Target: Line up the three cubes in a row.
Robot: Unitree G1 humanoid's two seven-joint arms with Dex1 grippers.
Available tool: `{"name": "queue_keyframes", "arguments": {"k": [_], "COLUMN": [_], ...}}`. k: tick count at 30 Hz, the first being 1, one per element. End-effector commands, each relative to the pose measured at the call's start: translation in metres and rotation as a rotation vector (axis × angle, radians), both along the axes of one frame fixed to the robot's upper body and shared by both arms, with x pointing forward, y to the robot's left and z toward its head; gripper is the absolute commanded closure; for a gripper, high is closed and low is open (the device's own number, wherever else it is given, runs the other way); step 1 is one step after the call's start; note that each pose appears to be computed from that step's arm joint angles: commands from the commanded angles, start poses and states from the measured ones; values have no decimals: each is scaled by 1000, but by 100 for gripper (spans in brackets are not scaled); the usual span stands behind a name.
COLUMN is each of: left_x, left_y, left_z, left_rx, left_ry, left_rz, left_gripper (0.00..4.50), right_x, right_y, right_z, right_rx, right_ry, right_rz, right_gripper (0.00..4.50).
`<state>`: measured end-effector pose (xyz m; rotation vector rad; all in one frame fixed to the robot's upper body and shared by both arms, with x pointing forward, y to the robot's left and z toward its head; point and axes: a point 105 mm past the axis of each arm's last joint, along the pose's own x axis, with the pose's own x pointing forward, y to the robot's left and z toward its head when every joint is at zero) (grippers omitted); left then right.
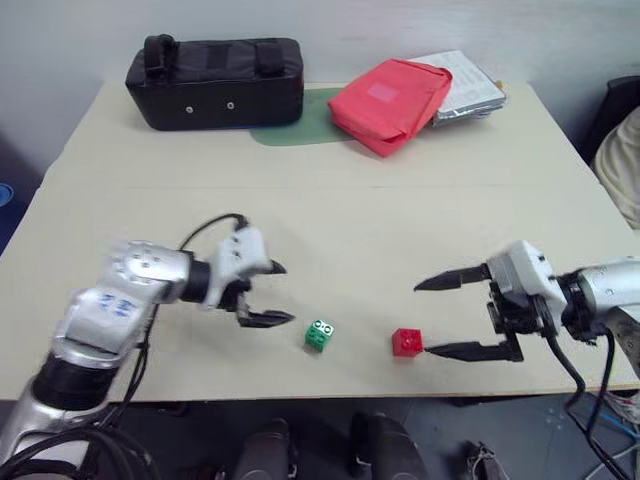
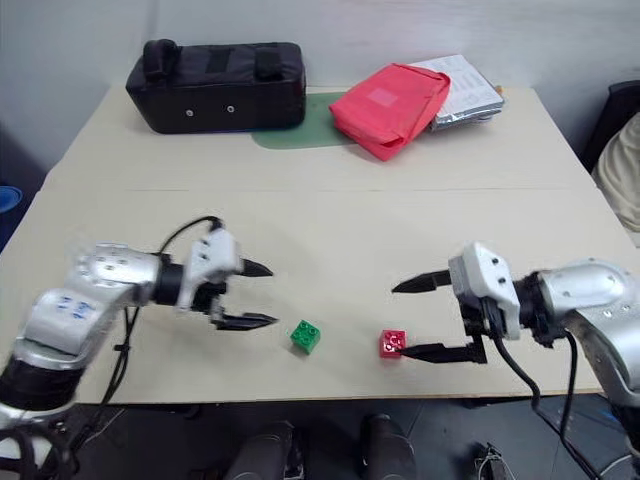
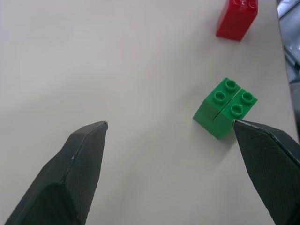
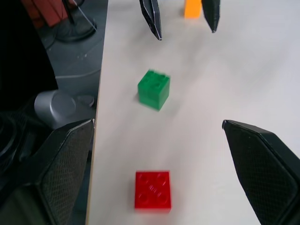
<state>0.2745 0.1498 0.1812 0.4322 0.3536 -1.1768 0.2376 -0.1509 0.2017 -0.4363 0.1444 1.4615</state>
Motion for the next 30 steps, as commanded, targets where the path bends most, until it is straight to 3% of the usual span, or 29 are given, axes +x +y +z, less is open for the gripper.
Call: {"name": "queue_keyframes", "arguments": {"k": [1, 4, 7, 13, 19, 30], "left_x": [-22, -49, -63, -46, -37, -16], "left_y": [33, 59, 59, 18, -30, -64], "left_z": [23, 21, 19, 16, -6, -26], "left_rx": [-69, -47, -34, 4, 54, 116], "left_ry": [-5, 0, -16, -76, 17, -98], "left_rz": [66, 104, 76, -230, -625, -773], "left_gripper": [2, 2, 2, 2, 2, 2], "right_x": [6, 11, 13, 6, -17, -36], "right_y": [0, 1, 0, 2, 0, 1], "right_z": [7, 4, 2, -2, -5, -4], "right_rx": [31, 21, 14, -24, -50, -23], "right_ry": [4, 6, 9, 11, 37, 37], "right_rz": [18, 39, 55, 88, 44, -56], "right_gripper": [0, 0, 0, 0, 0, 0]}}
